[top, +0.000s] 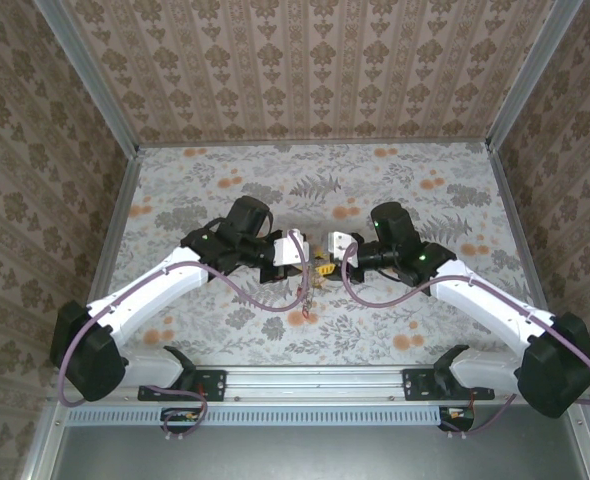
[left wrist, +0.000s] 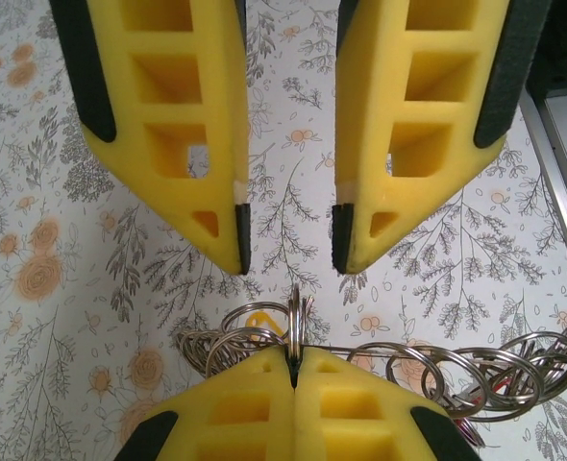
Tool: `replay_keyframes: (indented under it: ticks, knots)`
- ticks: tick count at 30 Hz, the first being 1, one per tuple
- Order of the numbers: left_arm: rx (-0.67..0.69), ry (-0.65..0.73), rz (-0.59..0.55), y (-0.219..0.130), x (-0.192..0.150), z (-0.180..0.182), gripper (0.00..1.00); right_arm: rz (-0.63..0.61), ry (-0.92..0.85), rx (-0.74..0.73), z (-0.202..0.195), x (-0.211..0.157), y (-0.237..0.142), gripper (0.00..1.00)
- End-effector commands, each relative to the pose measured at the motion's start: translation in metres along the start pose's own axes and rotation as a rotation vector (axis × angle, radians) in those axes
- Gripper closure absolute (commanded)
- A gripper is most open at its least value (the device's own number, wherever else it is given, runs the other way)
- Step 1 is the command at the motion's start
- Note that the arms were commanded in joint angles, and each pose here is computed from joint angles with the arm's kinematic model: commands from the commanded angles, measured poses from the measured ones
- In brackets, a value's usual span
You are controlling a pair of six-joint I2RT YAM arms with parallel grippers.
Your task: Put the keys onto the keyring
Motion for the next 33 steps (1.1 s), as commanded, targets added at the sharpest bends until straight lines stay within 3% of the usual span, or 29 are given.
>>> replay_keyframes:
  ticks: [1, 20, 25, 27, 30, 33]
  knots:
    - [0.019, 0.037, -0.07, -0.005, 0.018, 0.011, 1.0, -0.033, 0.043, 0.032, 0.001, 0.004, 0.003, 0.72]
    - [0.032, 0.027, -0.091, -0.004, 0.021, 0.015, 1.0, -0.023, 0.099, 0.017, -0.004, -0.012, 0.016, 0.8]
    - [0.036, 0.021, -0.092, -0.006, 0.021, 0.015, 1.0, -0.041, 0.102, 0.012, -0.005, -0.01, 0.016, 1.0]
    - [0.041, 0.013, -0.093, -0.007, 0.021, 0.016, 1.0, -0.06, 0.1, 0.007, -0.005, -0.008, 0.015, 1.0]
    - [0.041, -0.01, -0.102, -0.007, 0.016, 0.014, 0.88, -0.143, 0.109, -0.001, -0.007, 0.001, 0.011, 1.0]
    - [0.034, -0.035, -0.127, -0.008, 0.011, 0.011, 0.87, -0.248, 0.125, -0.02, -0.01, 0.013, 0.005, 1.0]
Point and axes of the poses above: each hand's point on the last joint's axis, 136 mm out from that joint toward the fingers, its own y axis out along the fingers, its own z axis along the line the jaws close on, x = y × z, the point moved 5 cm from there along -y, back along the fingers, and after that the axes turned 11 degrees about y, right-handed, at the moved point
